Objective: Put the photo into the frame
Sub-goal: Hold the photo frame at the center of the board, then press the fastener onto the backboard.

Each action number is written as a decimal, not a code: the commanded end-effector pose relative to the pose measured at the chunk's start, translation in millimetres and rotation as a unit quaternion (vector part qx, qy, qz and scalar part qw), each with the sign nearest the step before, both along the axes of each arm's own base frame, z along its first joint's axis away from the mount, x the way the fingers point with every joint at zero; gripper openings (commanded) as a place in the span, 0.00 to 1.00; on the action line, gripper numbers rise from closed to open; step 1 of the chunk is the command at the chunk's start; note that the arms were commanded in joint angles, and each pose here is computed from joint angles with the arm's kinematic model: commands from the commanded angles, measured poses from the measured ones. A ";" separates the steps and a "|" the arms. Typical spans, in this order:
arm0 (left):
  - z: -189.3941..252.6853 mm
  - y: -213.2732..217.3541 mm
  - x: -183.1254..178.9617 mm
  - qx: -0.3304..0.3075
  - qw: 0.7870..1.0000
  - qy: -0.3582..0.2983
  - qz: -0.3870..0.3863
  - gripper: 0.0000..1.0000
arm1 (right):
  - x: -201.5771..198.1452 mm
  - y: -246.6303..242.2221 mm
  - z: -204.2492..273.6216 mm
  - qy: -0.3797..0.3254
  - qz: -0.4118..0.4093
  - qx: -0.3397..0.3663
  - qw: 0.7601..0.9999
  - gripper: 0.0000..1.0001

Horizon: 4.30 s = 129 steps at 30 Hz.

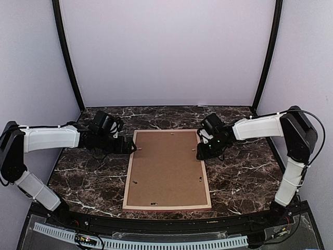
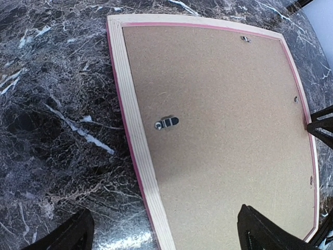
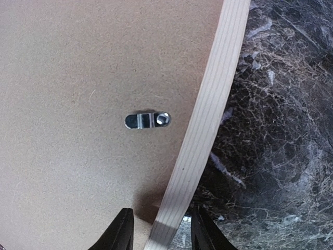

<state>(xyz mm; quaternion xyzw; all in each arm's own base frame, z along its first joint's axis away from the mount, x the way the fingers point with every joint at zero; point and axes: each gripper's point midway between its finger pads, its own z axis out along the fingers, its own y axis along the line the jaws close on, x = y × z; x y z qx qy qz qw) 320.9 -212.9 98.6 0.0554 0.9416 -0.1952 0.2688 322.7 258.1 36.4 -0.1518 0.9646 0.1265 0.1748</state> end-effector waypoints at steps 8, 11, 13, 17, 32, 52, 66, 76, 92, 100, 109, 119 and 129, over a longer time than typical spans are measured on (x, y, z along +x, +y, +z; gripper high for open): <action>0.7 5.1 23.8 0.034 0.999 -0.015 0.007 0.99 | 2.0 -3.5 -12.0 0.010 -0.008 0.004 1.000 0.27; -0.7 4.8 30.7 0.047 0.999 -0.016 0.001 0.99 | 0.4 -5.8 -14.0 0.011 -0.011 0.001 1.000 0.23; -3.6 4.2 34.8 0.056 0.998 -0.014 -0.003 0.99 | -1.7 -10.0 -16.6 0.013 -0.016 -0.006 1.000 0.19; -16.0 0.8 43.2 0.074 0.997 -0.007 -0.015 0.99 | -6.6 -19.2 -15.2 0.009 -0.029 -0.014 0.999 0.15; -49.7 -28.1 55.6 0.073 0.993 0.037 -0.080 0.99 | -22.1 -27.0 -19.5 0.017 -0.058 0.008 0.998 0.12; -70.0 -33.1 59.9 0.079 0.992 0.060 -0.076 0.70 | -9.2 -23.1 -20.2 0.024 -0.050 0.010 0.998 0.12; -83.1 -31.1 33.7 0.050 0.990 0.124 -0.052 0.42 | -6.5 -21.8 -19.5 0.026 -0.056 0.020 0.998 0.12; -75.0 -31.6 17.3 0.032 0.988 0.140 -0.063 0.35 | -5.9 -24.3 -19.6 0.027 -0.061 0.020 0.998 0.12; -61.0 -31.2 6.9 0.031 0.985 0.147 -0.089 0.41 | -9.5 -25.6 -21.7 0.031 -0.063 0.026 0.997 0.12; -45.6 -33.1 13.9 0.014 0.990 0.115 -0.078 0.52 | -12.4 -26.7 -21.9 0.032 -0.066 0.029 0.997 0.12; -42.1 -31.4 -9.1 0.005 0.989 0.114 -0.094 0.65 | -7.7 -29.5 -25.4 0.030 -0.076 0.022 0.996 0.11; -38.6 -34.1 -56.6 0.002 0.986 0.116 -0.118 0.82 | 16.9 -45.4 -27.6 0.019 -0.136 0.054 0.989 0.05; -45.7 -53.8 -76.2 0.010 0.979 0.115 -0.168 0.85 | 22.5 -51.2 -32.1 0.027 -0.141 0.068 0.987 0.04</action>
